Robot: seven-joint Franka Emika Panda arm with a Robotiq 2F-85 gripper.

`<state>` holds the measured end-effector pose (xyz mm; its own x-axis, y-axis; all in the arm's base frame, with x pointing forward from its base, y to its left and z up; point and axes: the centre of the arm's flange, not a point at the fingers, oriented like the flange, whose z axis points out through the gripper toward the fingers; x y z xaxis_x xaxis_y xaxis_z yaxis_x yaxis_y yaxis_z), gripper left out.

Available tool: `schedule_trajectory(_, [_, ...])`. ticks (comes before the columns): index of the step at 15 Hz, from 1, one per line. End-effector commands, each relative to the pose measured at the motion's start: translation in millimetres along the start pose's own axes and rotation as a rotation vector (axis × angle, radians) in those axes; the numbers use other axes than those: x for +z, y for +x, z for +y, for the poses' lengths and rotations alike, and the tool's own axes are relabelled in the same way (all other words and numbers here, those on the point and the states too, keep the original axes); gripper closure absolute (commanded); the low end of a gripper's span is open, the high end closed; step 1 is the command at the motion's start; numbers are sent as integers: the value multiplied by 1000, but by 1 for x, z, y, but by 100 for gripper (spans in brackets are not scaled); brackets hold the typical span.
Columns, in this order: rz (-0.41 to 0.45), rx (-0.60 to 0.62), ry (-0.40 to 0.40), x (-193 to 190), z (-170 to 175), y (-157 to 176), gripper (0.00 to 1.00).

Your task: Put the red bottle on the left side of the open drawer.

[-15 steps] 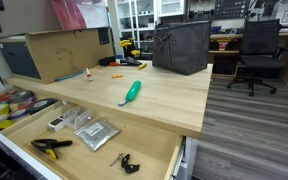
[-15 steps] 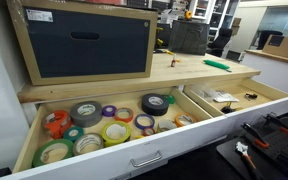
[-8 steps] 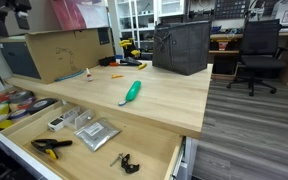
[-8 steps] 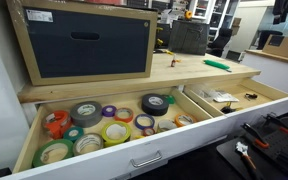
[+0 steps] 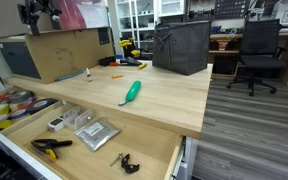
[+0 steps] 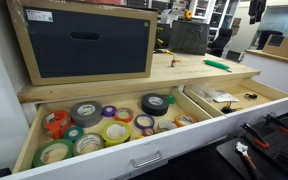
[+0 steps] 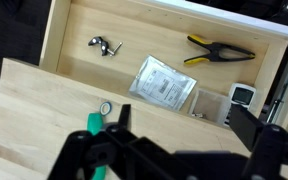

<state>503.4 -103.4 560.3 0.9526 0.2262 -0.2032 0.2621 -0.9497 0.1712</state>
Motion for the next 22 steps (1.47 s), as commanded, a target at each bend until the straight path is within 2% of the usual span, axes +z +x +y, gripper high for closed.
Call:
schedule_trajectory(1, [7, -50, 14, -13, 1, 46, 0])
schedule_trajectory(13, [-17, -234, 14, 12, -41, 135, 0])
schedule_trajectory(19, [-41, -265, 13, 31, -58, 181, 0])
schedule_trajectory(22, [-70, -339, 1, 26, -50, 184, 0])
